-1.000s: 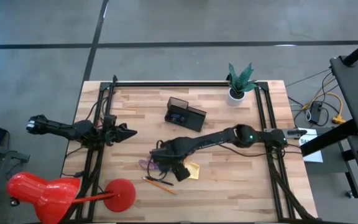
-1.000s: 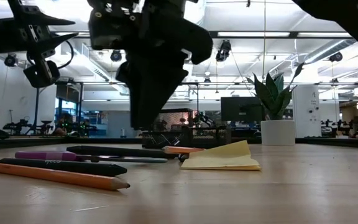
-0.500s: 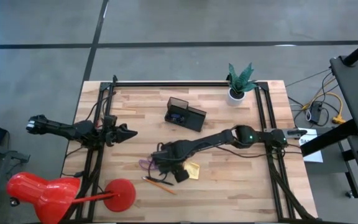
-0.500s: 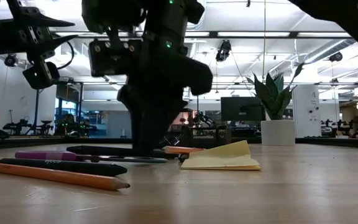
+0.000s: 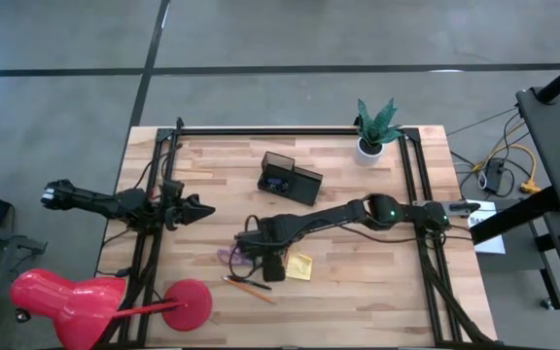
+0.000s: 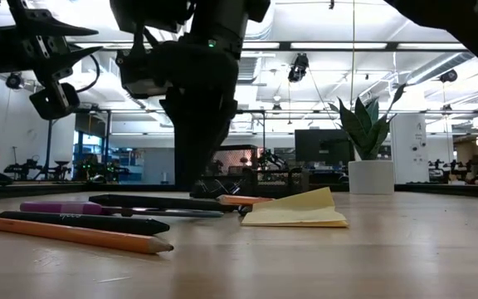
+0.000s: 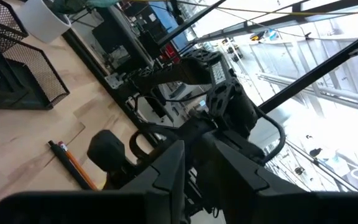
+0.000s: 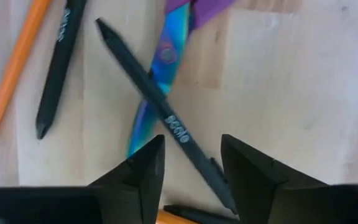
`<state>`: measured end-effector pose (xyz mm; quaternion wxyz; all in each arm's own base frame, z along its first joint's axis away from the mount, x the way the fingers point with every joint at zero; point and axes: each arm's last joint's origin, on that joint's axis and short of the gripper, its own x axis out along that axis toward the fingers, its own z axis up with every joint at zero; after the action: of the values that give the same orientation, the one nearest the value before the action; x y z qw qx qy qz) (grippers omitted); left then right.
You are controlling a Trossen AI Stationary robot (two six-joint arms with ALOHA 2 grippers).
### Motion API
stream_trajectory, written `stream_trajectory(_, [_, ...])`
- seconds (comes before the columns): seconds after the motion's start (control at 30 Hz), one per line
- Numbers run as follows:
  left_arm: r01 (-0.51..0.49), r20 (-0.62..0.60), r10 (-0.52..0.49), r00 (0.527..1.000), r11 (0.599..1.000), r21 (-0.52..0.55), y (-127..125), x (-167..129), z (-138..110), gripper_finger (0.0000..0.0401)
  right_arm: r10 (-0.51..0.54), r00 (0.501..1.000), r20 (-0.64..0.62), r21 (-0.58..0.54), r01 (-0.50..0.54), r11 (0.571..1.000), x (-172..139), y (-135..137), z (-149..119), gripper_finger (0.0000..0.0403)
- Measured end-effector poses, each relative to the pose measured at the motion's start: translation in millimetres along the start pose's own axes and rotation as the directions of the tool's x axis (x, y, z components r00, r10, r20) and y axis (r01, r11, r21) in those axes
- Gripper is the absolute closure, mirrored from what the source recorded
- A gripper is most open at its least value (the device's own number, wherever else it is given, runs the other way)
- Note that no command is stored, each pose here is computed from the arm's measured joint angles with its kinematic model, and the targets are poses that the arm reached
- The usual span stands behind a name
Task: Pick and place office supplies into organizer
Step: Put the center black pen into the desk organizer
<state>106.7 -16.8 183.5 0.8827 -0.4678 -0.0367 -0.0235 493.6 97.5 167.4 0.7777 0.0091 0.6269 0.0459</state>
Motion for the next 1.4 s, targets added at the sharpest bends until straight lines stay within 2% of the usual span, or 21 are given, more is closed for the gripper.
stream_trajectory(0.17, [0.0,-0.003,0.0,1.0,1.0,0.0,0,0,0,0.0335,-0.002,1.0,-0.019,-0.125,-0.001,0.992,3,2,-3,0.0245])
stream_trajectory(0.33, [0.003,-0.009,-0.003,1.0,1.0,0.0,0,0,0,0.0335,-0.057,0.998,-0.019,-0.326,0.048,0.944,6,1,-4,0.0243])
stream_trajectory(0.47, [0.005,-0.011,-0.005,1.0,1.0,0.0,0,0,0,0.0335,-0.064,0.998,-0.021,-0.379,0.052,0.924,8,-2,-5,0.0244])
stream_trajectory(0.67, [0.006,-0.013,-0.006,1.0,1.0,0.0,0,0,-1,0.0335,-0.063,0.998,-0.024,-0.404,0.048,0.913,10,-2,-6,0.0257])
stream_trajectory(0.8, [0.009,-0.012,-0.009,1.0,1.0,-0.002,0,0,0,0.0335,0.001,0.999,-0.049,-0.406,-0.021,0.914,14,-1,-8,0.0273])
stream_trajectory(0.93, [0.009,-0.012,-0.009,1.0,1.0,-0.005,0,0,0,0.0335,-0.001,0.998,-0.068,-0.436,-0.029,0.9,19,-2,-12,0.0288])
stream_trajectory(1.07, [0.009,-0.012,-0.009,1.0,1.0,-0.005,0,0,0,0.0335,-0.001,0.997,-0.077,-0.425,-0.032,0.905,23,-3,-14,0.0307])
stream_trajectory(1.27, [0.011,-0.014,-0.011,1.0,1.0,-0.005,0,0,0,0.0335,0.002,0.997,-0.08,-0.356,-0.03,0.934,23,-9,-14,0.0361])
stream_trajectory(1.4, [0.011,-0.014,-0.011,1.0,1.0,-0.005,0,0,0,0.0335,0.03,0.996,-0.082,-0.201,-0.046,0.979,22,-16,-12,0.0383])
